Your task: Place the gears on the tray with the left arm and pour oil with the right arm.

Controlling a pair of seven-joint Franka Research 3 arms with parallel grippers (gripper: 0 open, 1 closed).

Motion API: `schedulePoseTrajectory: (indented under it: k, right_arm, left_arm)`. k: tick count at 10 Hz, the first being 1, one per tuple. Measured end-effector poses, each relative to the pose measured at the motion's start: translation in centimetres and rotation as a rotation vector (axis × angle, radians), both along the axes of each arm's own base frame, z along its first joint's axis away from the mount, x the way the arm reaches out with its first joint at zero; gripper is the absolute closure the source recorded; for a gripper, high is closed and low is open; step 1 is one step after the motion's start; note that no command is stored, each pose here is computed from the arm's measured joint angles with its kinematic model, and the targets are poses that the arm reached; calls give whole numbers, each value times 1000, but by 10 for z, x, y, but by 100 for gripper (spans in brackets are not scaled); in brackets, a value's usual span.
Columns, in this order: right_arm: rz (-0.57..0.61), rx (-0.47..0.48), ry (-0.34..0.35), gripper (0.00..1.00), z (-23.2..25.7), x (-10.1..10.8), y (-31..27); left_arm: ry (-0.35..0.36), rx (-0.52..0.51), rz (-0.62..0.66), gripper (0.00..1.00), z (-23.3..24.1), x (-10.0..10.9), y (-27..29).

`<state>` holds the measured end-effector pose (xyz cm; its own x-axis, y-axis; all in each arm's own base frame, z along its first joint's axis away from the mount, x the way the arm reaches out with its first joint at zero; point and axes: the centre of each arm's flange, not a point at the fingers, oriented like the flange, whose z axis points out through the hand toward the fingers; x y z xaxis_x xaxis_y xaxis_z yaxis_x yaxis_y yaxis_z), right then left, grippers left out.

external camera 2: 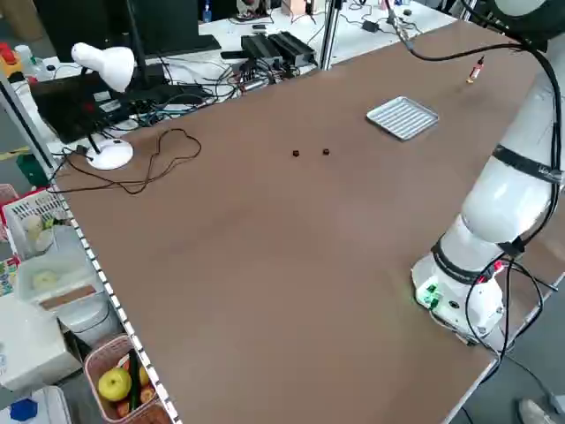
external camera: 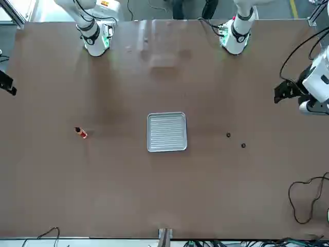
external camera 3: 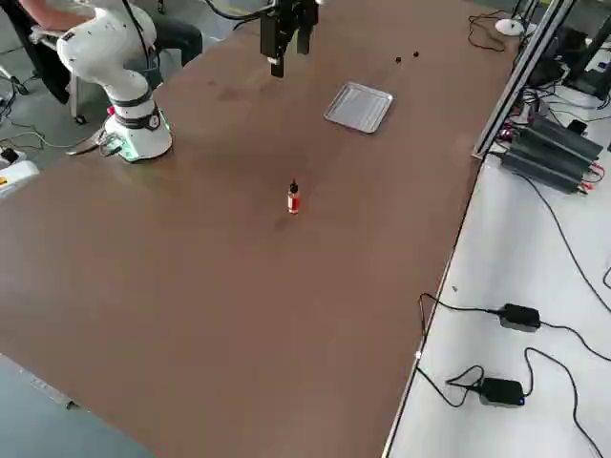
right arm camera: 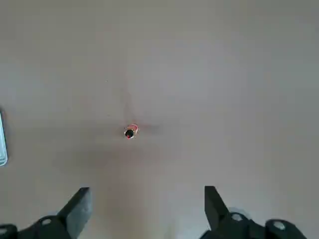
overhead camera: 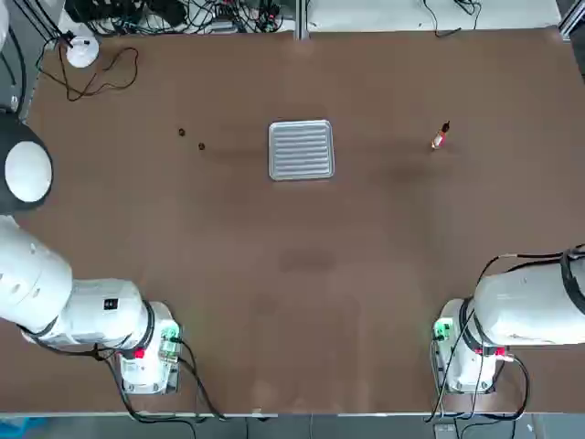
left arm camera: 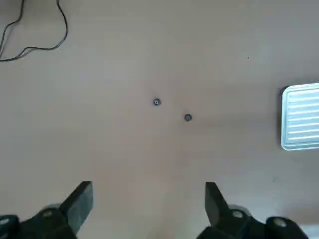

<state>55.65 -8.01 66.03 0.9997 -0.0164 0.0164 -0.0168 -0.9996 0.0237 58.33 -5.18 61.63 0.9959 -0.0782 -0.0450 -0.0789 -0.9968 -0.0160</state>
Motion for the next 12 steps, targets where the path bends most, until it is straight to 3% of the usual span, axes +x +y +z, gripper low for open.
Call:
schedulePoseTrajectory:
  k: [4,7,10,12]
  right_arm:
    - [38,1,11,0,-2,-1,-3]
    - [183,120,-2,0,-15,-1,-38]
    - [297,243,-22,0,-45,-5,-76]
    - [413,314,-57,0,-78,-7,-103]
  left_arm:
    - [0,0,-2,1,0,0,-1]
    - [-36,-10,-33,1,-12,5,-28]
    - [-56,-22,-66,1,-96,15,-50]
    - [-57,-28,-61,1,-159,10,-58]
